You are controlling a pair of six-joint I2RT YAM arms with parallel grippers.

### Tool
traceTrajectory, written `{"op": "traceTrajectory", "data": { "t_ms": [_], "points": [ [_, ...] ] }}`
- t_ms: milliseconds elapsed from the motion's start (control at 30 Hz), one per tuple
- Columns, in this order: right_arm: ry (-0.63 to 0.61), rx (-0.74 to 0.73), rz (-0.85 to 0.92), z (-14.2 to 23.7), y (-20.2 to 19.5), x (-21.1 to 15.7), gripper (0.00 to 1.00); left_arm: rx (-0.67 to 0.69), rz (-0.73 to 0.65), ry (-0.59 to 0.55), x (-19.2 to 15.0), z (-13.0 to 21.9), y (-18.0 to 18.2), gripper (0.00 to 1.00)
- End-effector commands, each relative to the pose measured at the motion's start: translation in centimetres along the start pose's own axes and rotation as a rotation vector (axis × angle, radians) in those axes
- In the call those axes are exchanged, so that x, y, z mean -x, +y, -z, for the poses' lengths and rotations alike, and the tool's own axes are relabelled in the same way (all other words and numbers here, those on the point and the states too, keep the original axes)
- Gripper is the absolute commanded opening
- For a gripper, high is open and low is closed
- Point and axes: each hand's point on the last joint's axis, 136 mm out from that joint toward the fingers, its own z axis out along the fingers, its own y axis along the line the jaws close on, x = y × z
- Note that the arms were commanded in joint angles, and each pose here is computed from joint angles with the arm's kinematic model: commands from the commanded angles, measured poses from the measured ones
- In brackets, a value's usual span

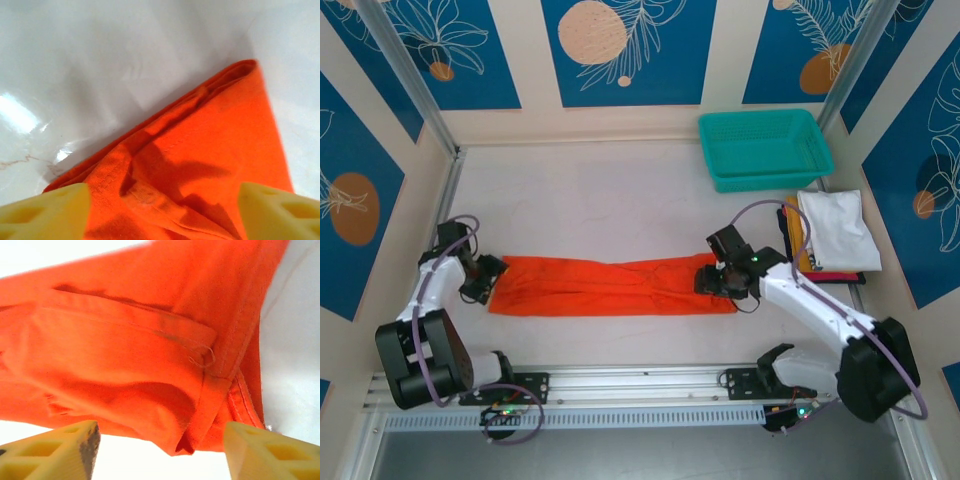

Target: Fold and stack the t-shirts

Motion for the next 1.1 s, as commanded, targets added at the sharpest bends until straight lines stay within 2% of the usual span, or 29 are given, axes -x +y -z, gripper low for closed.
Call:
{"op": "traceTrajectory", "data": {
  "t_ms": [0, 133, 233, 400, 533, 700, 1067],
  "points": [
    [-0.098, 0.057, 0.050, 1.2, 1.7, 2.5, 0.70, 0.005, -0.181, -0.112, 1.5, 3.0, -2.7, 1.00],
    [-0.037, 0.065, -0.001, -1.0, 2.9, 3.0, 0.66, -0.079, -0.275, -0.086, -0.6, 2.0, -6.7, 0.99],
    [0.046, 0.019, -0.068, -3.3, 2.8, 2.1, 0.60, -0.134, -0.258, 0.018, -2.6, -0.3, -8.4, 0.88],
    [0.122, -0.051, -0.132, -6.1, 1.8, 0.9, 0.56, -0.081, -0.193, 0.127, -4.3, -3.9, -7.0, 0.73],
    [0.138, -0.076, -0.136, -7.8, 1.6, 1.8, 0.56, -0.025, -0.160, 0.168, -5.1, -5.5, -5.0, 0.69],
    [0.129, -0.119, -0.107, -10.6, 1.6, 5.4, 0.55, 0.034, -0.134, 0.216, -6.5, -6.2, -2.3, 0.69],
    [0.115, -0.072, -0.058, -17.5, 7.0, 18.8, 0.57, 0.053, -0.084, 0.288, -10.2, -5.9, 1.3, 0.77]
  ]
}}
